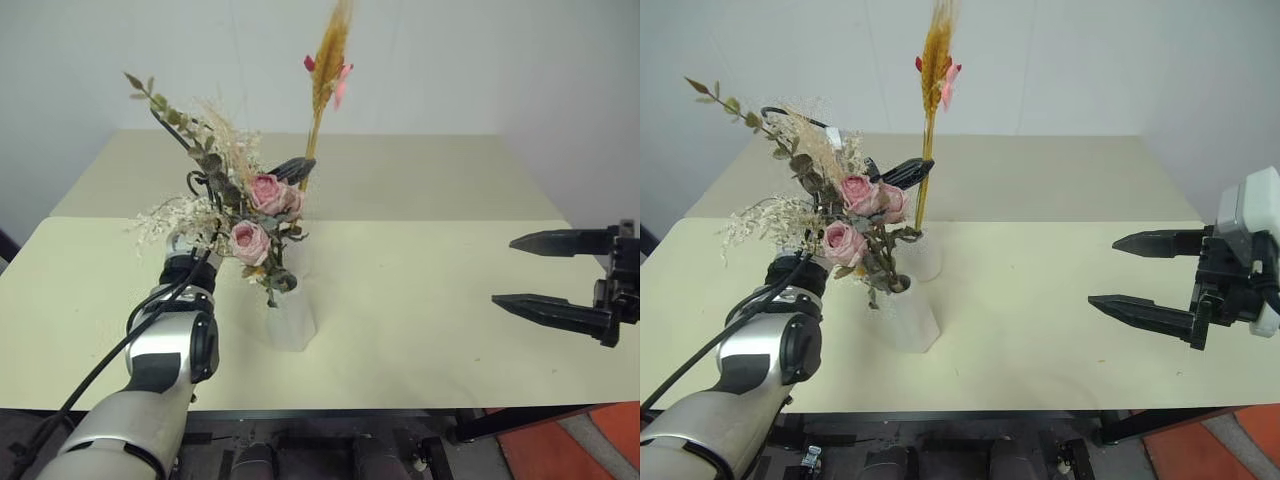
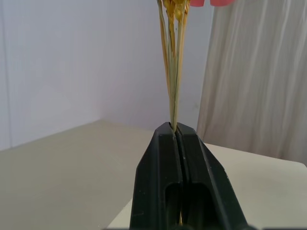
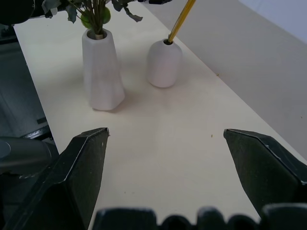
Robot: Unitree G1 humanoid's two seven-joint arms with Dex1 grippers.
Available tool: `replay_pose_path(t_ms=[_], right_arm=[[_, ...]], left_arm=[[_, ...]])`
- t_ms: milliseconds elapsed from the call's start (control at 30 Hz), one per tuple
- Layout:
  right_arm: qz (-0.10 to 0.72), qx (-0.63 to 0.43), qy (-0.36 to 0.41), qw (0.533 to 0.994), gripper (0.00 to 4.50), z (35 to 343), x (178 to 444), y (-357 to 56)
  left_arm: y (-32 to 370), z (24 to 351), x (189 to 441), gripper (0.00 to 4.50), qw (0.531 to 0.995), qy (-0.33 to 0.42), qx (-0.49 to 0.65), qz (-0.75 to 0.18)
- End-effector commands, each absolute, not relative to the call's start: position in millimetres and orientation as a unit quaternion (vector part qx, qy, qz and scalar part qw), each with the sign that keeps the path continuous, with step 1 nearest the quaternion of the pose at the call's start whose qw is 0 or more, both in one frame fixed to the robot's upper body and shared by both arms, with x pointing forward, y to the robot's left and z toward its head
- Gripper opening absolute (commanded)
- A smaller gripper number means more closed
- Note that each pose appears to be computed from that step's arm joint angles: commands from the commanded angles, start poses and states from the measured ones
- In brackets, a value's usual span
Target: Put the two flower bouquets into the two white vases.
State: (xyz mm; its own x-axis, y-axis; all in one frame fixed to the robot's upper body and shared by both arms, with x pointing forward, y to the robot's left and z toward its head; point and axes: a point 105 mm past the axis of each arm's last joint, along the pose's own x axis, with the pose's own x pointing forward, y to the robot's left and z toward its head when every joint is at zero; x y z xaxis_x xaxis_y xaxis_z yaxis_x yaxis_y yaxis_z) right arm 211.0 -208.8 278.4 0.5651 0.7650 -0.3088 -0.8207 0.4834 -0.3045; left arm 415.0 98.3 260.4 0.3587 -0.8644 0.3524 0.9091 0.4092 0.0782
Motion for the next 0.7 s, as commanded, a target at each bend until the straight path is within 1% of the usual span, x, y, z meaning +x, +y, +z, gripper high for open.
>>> replay_pose_path(t_ms=[33, 100, 300, 433, 467, 567, 700], right_arm=[[0.448, -0.232, 0.048, 0.862, 4.5, 289, 207, -210], [0.448, -0.231, 0.048, 0.862, 4.5, 288, 207, -210], [0.451, -0.23, 0.047, 0.861, 4.5, 286, 208, -208], [0.455, -0.229, 0.045, 0.86, 4.5, 284, 210, -207], [0.457, -0.228, 0.044, 0.859, 4.5, 283, 211, -207], [0.463, -0.222, 0.041, 0.857, 4.5, 280, 215, -207], [0.475, -0.214, 0.034, 0.853, 4.5, 276, 222, -205]], left_arm=[[98, 261, 414, 0.47, 0.821, -0.172, -0.06, -0.541], [100, 261, 414, 0.98, 0.822, -0.172, -0.06, -0.539], [111, 260, 412, 2.98, 0.823, -0.158, -0.06, -0.542], [136, 258, 403, 4.3, 0.83, -0.151, -0.051, -0.535], [144, 257, 400, 4.46, 0.834, -0.15, -0.046, -0.53], [175, 255, 379, 4.46, 0.848, -0.142, -0.022, -0.511], [204, 257, 348, 4.46, 0.863, -0.123, 0.009, -0.49]])
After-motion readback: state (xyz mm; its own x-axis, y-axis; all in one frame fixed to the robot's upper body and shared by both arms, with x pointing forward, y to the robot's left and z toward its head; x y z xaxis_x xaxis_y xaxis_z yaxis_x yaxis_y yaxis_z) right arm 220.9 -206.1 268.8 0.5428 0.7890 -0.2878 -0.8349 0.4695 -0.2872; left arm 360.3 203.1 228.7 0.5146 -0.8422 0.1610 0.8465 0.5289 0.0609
